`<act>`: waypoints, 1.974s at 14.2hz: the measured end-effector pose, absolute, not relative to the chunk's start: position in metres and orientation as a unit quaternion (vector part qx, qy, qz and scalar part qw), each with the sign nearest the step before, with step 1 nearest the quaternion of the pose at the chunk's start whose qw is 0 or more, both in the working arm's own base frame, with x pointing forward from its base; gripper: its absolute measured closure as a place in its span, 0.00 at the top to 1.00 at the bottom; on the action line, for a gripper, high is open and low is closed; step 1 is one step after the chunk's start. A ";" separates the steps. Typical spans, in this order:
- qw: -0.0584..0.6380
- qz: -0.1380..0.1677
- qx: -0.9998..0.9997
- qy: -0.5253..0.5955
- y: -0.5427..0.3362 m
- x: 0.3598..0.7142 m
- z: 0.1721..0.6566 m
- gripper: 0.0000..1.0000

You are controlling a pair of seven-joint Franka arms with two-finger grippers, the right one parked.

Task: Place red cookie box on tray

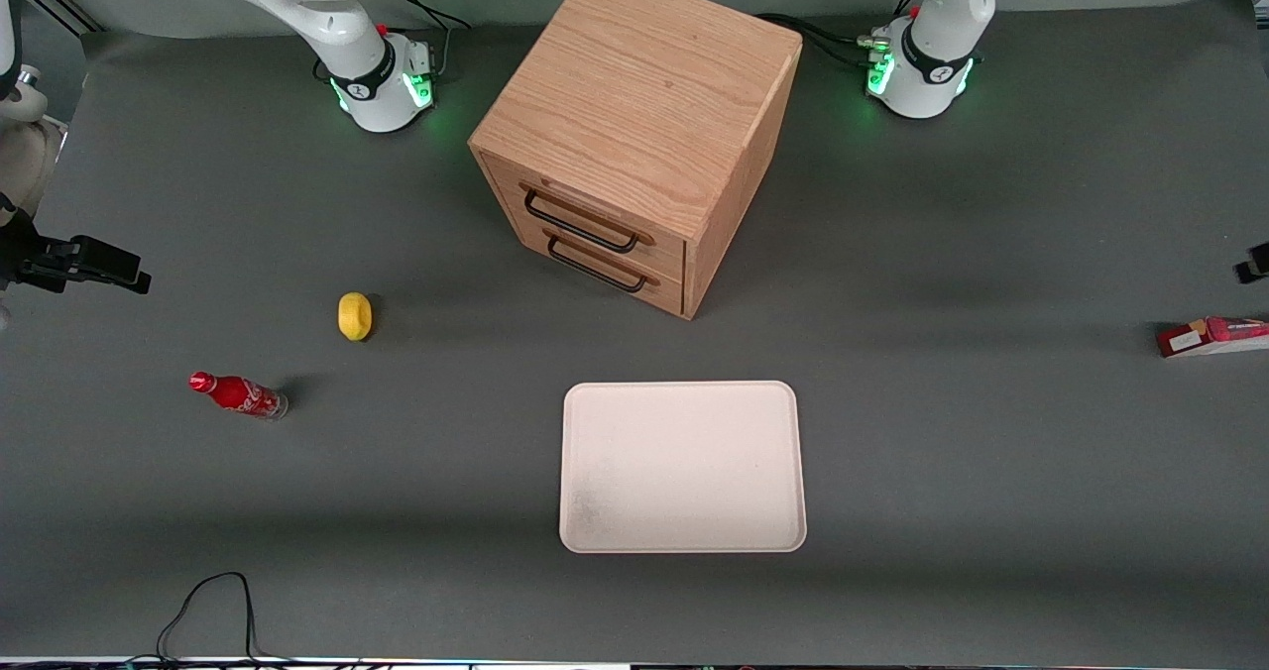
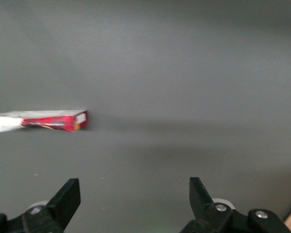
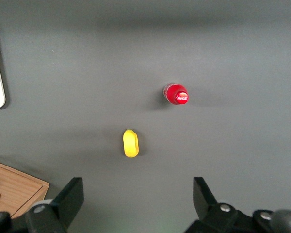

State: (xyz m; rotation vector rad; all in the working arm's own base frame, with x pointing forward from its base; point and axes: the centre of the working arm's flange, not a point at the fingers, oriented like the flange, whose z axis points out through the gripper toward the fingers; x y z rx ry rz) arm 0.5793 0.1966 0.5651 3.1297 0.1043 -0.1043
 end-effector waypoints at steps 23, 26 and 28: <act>-0.017 -0.033 0.842 0.539 0.451 0.501 0.519 1.00; -0.014 -0.007 0.791 0.612 0.452 0.496 0.515 1.00; -0.011 0.004 0.767 0.641 0.456 0.489 0.498 1.00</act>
